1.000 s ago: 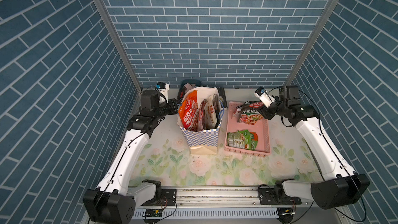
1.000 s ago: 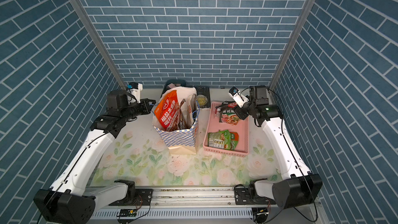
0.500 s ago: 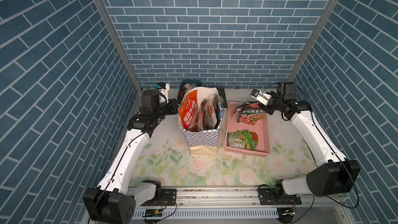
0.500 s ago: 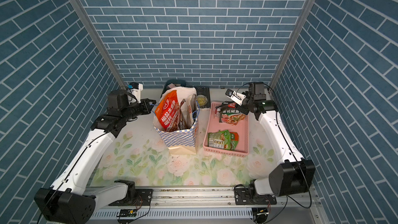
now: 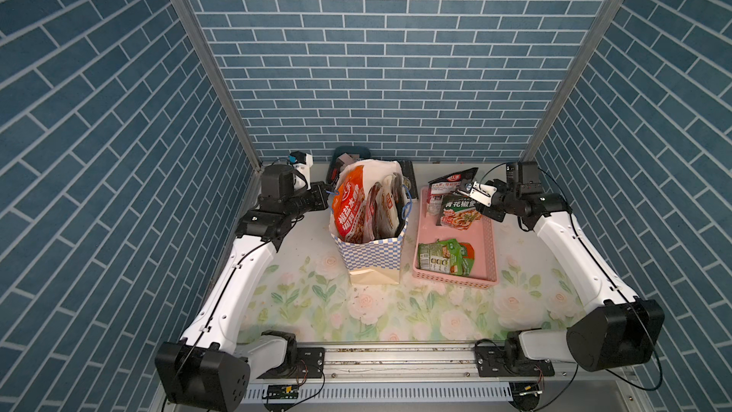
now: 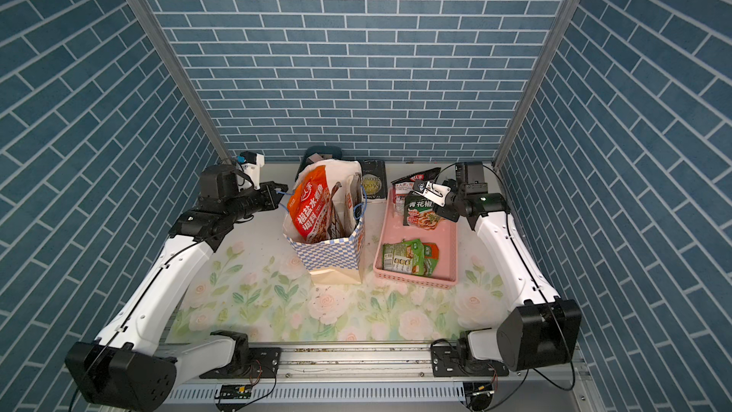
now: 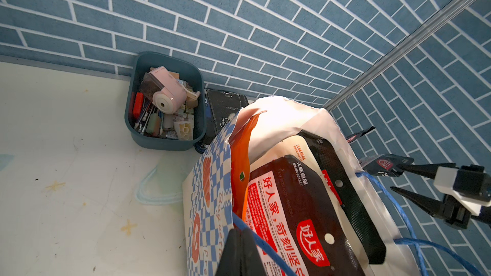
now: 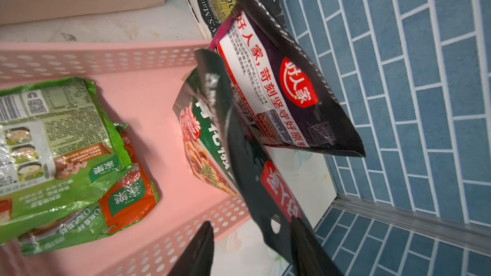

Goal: Place the condiment packets inside the bag
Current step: Pick up the condiment packet from the storage box, then place the condiment packet in the paper bag, then pick up the condiment packet from the storage box.

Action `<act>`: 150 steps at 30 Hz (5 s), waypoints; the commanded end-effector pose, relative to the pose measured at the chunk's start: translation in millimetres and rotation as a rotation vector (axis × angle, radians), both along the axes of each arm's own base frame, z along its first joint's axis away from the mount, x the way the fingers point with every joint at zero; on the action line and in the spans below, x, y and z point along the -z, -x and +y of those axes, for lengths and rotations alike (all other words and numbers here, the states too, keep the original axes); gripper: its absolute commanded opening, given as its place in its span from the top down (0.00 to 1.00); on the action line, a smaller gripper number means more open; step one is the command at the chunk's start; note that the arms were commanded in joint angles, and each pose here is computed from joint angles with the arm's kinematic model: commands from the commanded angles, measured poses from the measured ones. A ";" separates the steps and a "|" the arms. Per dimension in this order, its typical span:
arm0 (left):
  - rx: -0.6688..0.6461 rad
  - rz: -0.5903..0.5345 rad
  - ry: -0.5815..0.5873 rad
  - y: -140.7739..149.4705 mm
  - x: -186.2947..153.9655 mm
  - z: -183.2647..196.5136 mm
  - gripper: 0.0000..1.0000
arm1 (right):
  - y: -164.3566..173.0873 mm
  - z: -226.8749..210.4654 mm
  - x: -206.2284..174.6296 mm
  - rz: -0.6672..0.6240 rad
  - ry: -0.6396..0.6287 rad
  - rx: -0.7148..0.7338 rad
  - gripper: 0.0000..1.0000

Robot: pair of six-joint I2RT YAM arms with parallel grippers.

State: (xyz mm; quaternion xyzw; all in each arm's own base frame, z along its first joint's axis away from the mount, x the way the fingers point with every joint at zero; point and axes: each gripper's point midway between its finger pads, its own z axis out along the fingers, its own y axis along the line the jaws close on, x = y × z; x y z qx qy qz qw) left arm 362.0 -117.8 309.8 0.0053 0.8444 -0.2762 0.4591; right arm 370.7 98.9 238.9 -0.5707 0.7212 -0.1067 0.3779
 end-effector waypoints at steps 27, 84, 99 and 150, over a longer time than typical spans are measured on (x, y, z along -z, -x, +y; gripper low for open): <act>0.008 0.000 -0.001 -0.3 6.2 -1.2 0.92 | -9.4 7.7 -135.0 -0.437 -0.210 0.248 1.00; 0.022 -0.002 -0.009 -1.6 9.5 -2.6 0.92 | 41.5 315.5 -237.9 -0.410 -0.847 -0.727 1.00; 0.018 0.010 -0.025 -3.1 14.7 -1.4 0.92 | 23.8 306.9 -141.3 -0.633 -0.521 -0.711 1.00; 0.018 0.018 -0.014 -0.8 14.0 -2.0 0.92 | -57.6 64.8 12.9 0.229 -0.032 -0.205 0.42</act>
